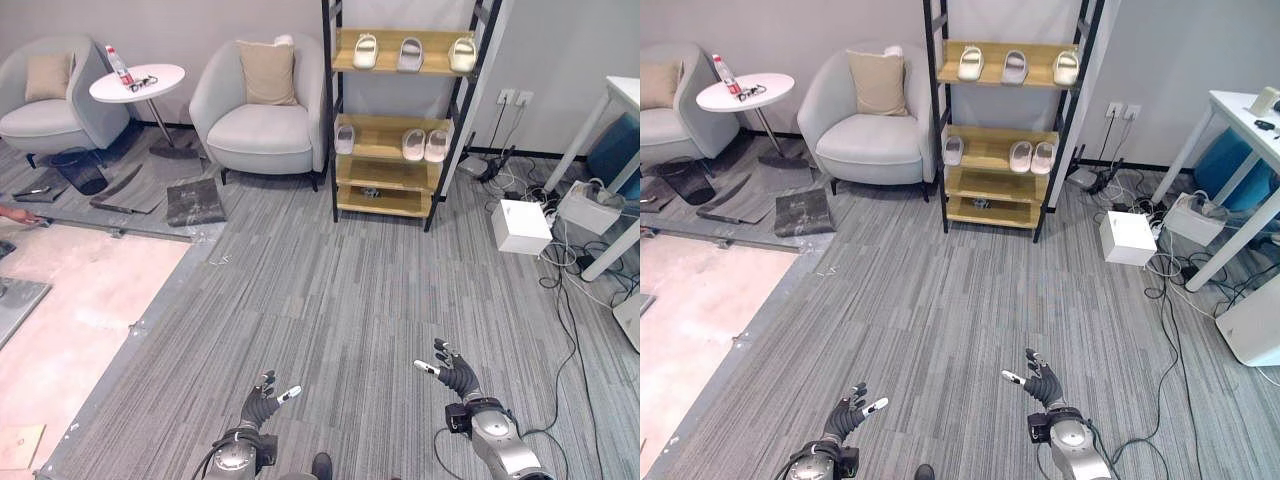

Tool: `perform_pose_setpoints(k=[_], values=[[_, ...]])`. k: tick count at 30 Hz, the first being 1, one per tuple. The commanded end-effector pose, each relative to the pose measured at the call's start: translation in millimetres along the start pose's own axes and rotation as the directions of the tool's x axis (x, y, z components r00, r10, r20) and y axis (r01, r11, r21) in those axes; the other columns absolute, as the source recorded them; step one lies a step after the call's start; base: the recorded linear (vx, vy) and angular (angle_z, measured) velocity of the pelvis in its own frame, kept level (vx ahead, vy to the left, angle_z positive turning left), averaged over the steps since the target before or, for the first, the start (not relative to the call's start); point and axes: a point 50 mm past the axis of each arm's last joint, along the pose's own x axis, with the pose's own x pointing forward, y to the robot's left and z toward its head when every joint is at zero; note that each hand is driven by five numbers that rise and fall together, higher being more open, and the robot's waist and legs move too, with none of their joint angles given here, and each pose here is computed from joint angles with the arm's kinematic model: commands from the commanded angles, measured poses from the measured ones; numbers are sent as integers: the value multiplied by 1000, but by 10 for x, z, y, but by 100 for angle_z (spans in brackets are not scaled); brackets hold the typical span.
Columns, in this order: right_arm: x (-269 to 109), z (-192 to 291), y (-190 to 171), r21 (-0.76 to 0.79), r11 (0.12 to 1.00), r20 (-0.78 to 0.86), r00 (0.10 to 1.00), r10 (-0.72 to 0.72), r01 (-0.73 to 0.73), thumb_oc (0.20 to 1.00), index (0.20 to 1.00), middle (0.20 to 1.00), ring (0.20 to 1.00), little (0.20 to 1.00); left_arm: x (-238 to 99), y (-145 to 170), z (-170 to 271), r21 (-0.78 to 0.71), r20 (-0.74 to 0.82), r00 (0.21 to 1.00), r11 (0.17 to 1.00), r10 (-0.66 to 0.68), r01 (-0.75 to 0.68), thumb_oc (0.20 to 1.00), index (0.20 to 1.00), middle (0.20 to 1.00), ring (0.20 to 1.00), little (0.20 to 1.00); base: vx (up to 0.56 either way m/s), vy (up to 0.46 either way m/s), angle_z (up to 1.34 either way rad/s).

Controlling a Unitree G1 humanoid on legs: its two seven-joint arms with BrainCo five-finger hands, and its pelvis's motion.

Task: Arrange the slippers neatly on the shoe rack.

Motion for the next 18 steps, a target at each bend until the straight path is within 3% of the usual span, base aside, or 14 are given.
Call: perform_pose_setpoints(k=[1, 18], values=[[42, 245, -95, -45, 998, 111, 993, -28, 33, 1000, 1000, 1000, 1000, 1000, 129, -65, 375, 42, 136, 990, 999, -23, 17, 1000, 1000, 1000, 1000, 1000, -2, -6, -8], [-7, 68, -89, 13, 999, 38, 998, -49, 48, 1000, 1000, 1000, 1000, 1000, 88, -94, 395, -41, 149, 988, 998, -39, 45, 1000, 1000, 1000, 1000, 1000, 1, -2, -2]])
